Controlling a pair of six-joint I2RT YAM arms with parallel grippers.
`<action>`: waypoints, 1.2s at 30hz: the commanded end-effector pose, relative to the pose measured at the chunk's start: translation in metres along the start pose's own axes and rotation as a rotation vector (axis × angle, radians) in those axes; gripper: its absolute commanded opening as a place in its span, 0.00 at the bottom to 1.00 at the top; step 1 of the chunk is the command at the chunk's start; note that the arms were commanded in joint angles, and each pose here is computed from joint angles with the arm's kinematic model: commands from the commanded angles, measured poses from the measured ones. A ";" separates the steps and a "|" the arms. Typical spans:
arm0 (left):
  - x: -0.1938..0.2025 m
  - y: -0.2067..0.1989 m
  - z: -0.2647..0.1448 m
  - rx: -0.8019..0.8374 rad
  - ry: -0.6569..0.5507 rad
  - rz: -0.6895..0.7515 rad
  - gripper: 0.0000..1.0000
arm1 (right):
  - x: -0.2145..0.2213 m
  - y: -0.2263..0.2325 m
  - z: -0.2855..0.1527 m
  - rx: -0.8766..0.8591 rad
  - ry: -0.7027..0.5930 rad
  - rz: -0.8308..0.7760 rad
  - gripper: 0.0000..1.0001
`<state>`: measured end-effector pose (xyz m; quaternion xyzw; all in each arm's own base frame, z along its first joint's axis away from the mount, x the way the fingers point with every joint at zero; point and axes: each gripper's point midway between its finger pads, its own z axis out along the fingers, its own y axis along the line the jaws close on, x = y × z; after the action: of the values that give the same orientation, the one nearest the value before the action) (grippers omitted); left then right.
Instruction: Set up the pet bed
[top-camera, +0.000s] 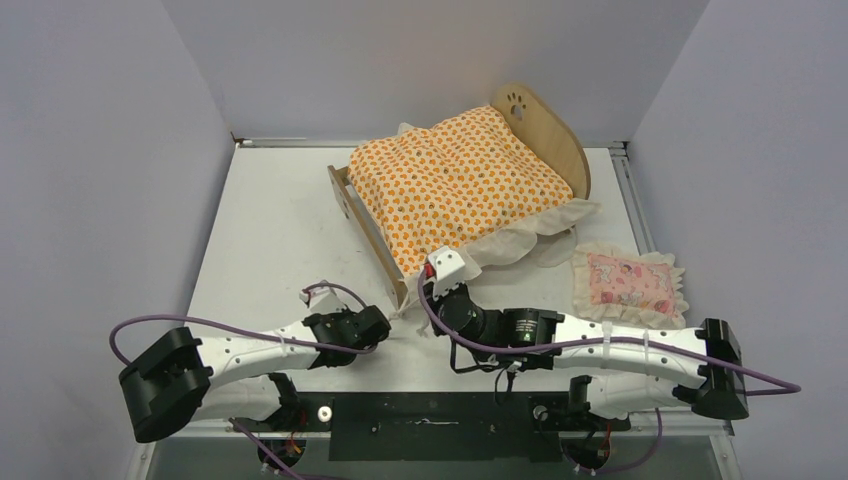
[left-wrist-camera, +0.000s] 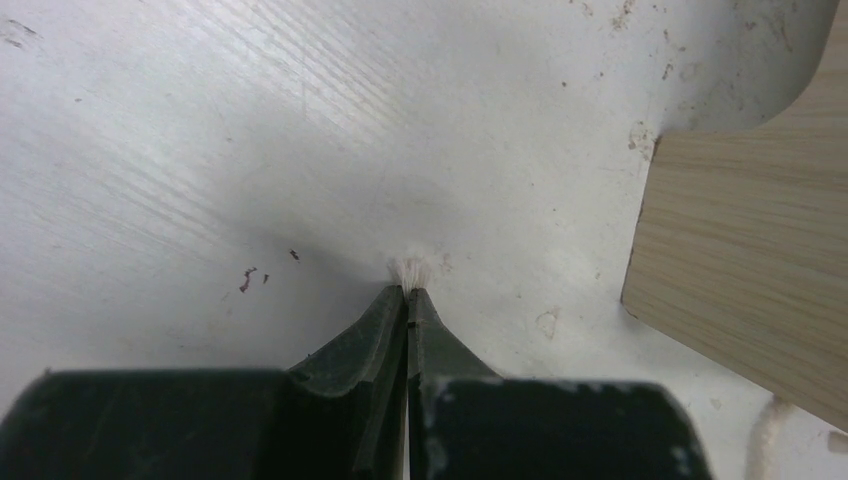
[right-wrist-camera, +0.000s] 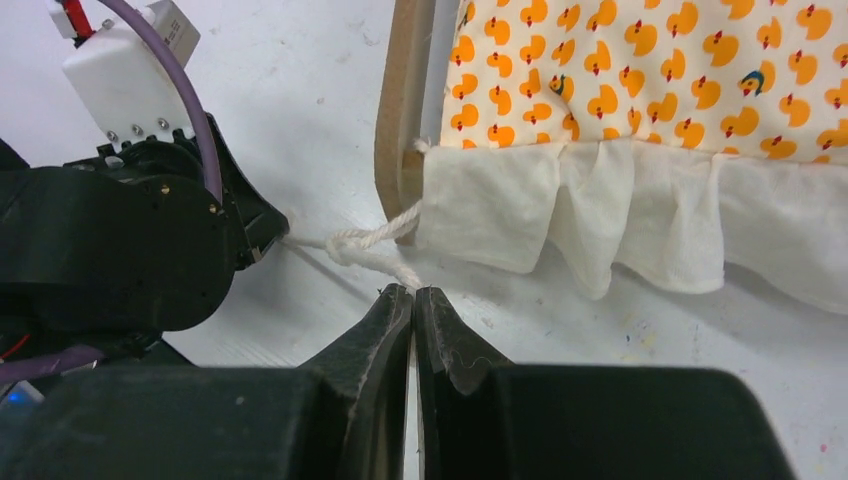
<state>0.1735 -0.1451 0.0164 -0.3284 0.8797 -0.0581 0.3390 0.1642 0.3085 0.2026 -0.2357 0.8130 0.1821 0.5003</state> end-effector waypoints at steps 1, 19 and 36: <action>0.011 -0.021 -0.001 0.075 0.043 -0.003 0.00 | -0.030 -0.022 0.008 0.084 -0.045 -0.049 0.05; -0.018 -0.090 -0.084 0.302 -0.084 0.139 0.00 | -0.049 -0.050 0.006 0.026 -0.059 0.021 0.05; -0.155 -0.200 -0.209 0.595 -0.412 0.228 0.00 | 0.093 -0.060 0.001 -0.017 0.168 0.172 0.05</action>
<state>0.2109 -0.2337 0.3029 -0.1458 0.7852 -0.2231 0.5589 0.1690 0.2354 0.1267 -0.2120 0.8633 0.1777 0.4220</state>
